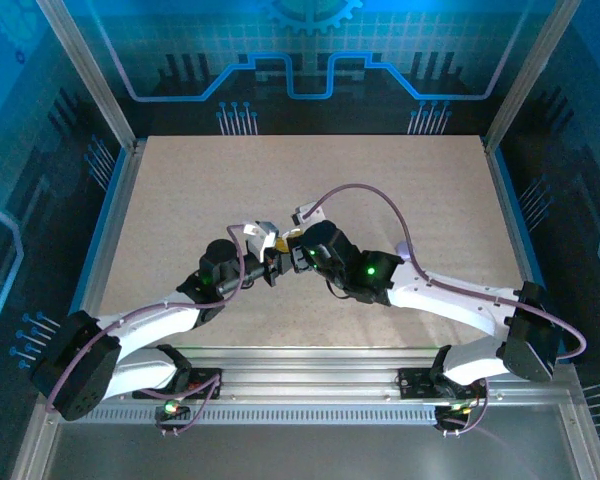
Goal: Insert the wireless bluetooth earbuds into the charging case
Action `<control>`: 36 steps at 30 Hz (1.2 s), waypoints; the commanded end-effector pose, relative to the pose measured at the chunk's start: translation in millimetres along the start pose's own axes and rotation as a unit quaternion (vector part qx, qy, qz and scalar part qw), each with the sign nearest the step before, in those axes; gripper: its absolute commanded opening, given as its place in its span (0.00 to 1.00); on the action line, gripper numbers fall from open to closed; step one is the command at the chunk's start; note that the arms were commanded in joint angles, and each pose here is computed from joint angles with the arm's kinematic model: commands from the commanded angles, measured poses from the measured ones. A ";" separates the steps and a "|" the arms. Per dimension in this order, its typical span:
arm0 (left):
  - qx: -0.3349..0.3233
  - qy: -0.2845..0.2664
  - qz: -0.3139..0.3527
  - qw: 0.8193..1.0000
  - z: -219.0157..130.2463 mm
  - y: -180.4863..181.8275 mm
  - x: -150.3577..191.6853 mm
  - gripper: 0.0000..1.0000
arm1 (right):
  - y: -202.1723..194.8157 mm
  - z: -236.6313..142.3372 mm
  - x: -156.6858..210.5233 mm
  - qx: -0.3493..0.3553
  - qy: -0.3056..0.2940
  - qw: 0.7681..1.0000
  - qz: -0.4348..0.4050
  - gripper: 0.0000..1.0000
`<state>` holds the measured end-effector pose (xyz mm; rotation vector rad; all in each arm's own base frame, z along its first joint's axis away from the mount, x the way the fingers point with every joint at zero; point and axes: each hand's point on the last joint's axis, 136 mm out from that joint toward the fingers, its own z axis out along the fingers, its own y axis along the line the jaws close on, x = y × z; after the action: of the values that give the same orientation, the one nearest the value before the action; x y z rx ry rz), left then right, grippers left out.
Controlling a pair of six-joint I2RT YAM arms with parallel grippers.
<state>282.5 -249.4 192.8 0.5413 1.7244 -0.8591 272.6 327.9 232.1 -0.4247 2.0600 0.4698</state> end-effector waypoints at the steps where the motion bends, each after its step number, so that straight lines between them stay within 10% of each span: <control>1: -0.001 -0.064 0.033 0.997 -2.2 -6.1 -44.6 0.17 | 5.6 2.2 25.6 0.004 0.043 0.999 -0.006 0.12; 36: -0.010 -0.066 0.029 0.997 7.4 0.7 -40.2 0.17 | 13.2 28.2 31.9 -0.003 0.076 0.995 0.064 0.25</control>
<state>291.7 -244.5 174.3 0.5194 1.7804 -0.7910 282.5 344.2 215.2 -0.2906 2.1699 0.5139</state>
